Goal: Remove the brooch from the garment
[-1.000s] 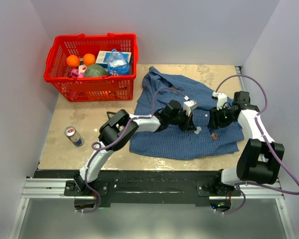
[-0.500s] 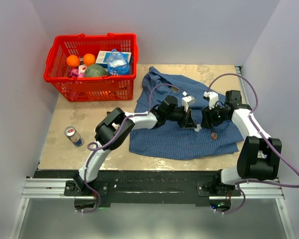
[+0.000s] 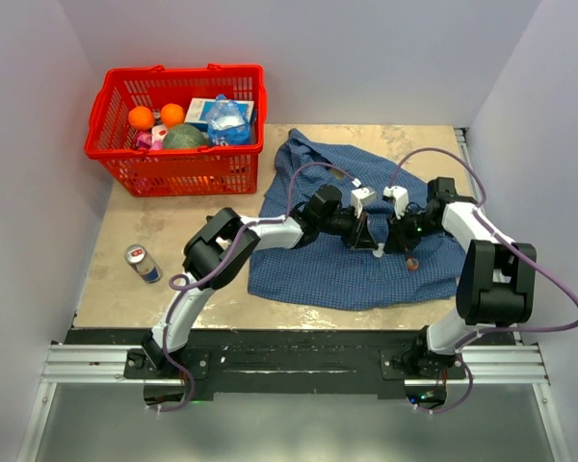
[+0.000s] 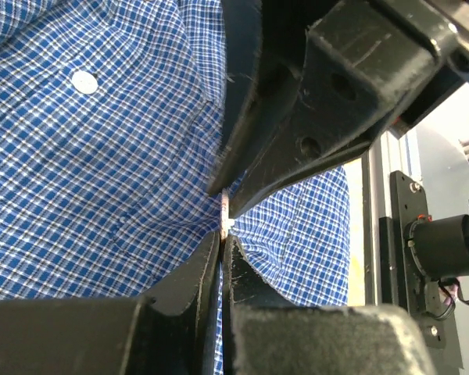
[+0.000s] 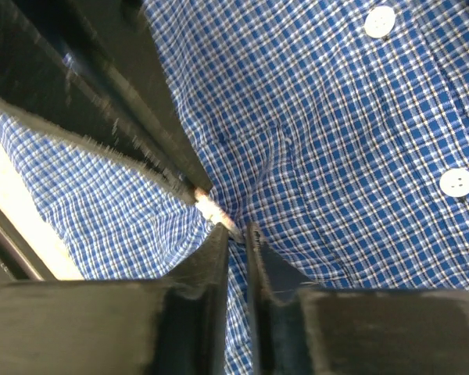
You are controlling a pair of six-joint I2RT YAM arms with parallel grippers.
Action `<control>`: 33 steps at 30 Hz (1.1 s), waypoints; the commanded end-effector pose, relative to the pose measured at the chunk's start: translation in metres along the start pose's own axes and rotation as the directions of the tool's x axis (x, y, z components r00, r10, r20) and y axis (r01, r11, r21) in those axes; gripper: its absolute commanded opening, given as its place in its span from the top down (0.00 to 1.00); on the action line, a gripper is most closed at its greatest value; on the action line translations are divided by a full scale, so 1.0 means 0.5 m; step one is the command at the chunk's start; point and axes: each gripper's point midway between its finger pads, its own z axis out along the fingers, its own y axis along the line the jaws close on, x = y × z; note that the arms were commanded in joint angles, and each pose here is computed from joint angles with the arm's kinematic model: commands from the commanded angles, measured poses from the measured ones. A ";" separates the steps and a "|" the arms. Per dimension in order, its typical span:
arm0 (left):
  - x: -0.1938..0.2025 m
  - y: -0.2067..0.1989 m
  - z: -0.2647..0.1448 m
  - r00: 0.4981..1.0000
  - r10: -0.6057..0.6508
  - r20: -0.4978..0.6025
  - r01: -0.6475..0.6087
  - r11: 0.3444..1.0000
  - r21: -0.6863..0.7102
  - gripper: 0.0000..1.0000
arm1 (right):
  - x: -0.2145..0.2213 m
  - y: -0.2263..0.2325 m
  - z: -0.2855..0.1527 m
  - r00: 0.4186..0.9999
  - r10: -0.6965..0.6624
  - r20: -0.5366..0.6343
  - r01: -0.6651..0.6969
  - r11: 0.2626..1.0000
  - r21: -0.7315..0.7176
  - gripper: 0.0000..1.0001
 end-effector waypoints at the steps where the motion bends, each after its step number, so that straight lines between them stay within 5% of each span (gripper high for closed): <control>1: -0.079 -0.065 -0.018 0.990 0.127 0.068 -0.132 0.988 0.074 1.00 | -0.026 0.023 -0.004 0.997 -0.057 0.052 0.061 0.996 -0.073 0.96; 3: -0.082 -0.064 -0.022 0.988 0.137 0.071 -0.141 0.988 0.065 0.99 | -0.030 0.028 -0.004 0.996 -0.056 0.067 0.062 0.995 -0.080 1.00; 7: -0.070 -0.061 -0.039 0.989 0.133 0.070 -0.137 0.989 0.054 0.76 | -0.036 0.032 -0.008 0.995 -0.005 0.104 0.016 0.994 -0.104 1.00; 11: -0.055 -0.076 -0.047 0.988 0.142 0.057 -0.147 0.985 0.094 0.72 | -0.039 0.030 -0.009 0.988 0.069 0.136 -0.048 0.988 -0.148 1.00; 33: 0.002 -0.065 -0.026 0.987 0.158 -0.010 -0.155 0.978 0.139 0.85 | -0.049 0.005 -0.020 0.970 0.173 0.172 -0.145 0.976 -0.164 1.00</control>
